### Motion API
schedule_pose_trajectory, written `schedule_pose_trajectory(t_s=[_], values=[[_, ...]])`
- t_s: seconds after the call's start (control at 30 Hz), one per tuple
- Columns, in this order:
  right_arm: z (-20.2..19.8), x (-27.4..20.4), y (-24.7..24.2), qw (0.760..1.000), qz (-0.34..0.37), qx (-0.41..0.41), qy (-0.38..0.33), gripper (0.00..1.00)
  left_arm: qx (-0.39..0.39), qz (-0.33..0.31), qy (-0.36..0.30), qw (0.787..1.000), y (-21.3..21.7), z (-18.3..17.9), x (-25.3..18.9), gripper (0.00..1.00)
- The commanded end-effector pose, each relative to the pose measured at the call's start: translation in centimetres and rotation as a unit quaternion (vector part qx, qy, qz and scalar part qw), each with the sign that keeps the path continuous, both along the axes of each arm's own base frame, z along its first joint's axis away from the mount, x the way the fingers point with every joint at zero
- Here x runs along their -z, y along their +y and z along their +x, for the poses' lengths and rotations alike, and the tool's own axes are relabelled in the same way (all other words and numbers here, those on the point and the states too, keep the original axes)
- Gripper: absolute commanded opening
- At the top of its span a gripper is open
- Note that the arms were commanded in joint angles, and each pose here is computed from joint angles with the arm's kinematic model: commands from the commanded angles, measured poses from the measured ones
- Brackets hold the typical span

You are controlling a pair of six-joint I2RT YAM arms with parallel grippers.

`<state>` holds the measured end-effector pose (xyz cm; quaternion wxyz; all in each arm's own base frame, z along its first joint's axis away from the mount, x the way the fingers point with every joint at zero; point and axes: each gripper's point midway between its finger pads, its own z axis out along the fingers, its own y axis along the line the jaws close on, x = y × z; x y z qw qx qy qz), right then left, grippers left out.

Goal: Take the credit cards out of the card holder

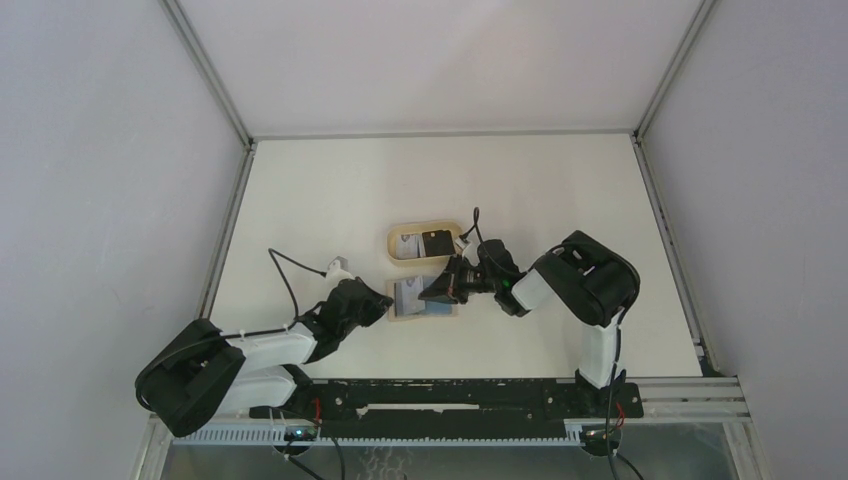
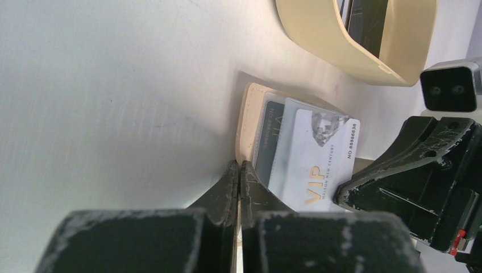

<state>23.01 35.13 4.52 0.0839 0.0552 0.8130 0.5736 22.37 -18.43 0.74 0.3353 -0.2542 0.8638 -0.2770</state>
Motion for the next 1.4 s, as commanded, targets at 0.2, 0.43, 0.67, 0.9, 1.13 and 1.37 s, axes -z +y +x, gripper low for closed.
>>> schedule_pose_trajectory(t_s=[0.2, 0.43, 0.67, 0.9, 1.13, 1.37], values=[[0.4, -0.2, -4.9, 0.992, -0.113, -0.005, -0.06, 0.0, 0.026, 0.113, 0.126, 0.985, 4.4, -5.9, 6.4, 0.0], [2.5, -3.4, -8.3, 0.979, -0.17, 0.02, -0.115, 0.0, 0.027, 0.112, 0.125, 0.985, 4.3, -5.8, 6.4, 0.0], [8.2, -9.2, -5.0, 0.974, -0.148, 0.024, -0.171, 0.0, 0.032, 0.113, 0.125, 0.985, 4.0, -5.7, 6.3, 0.0], [12.3, -8.6, -0.5, 0.979, -0.133, 0.014, -0.157, 0.0, 0.027, 0.109, 0.12, 0.986, 4.3, -5.8, 6.2, 0.0], [12.7, -4.7, 1.6, 0.98, -0.15, 0.002, -0.131, 0.0, 0.027, 0.112, 0.12, 0.986, 4.4, -5.9, 6.3, 0.0], [13.2, -2.8, 2.2, 0.981, -0.157, 0.012, -0.117, 0.0, 0.029, 0.113, 0.122, 0.986, 4.4, -5.9, 6.5, 0.0]])
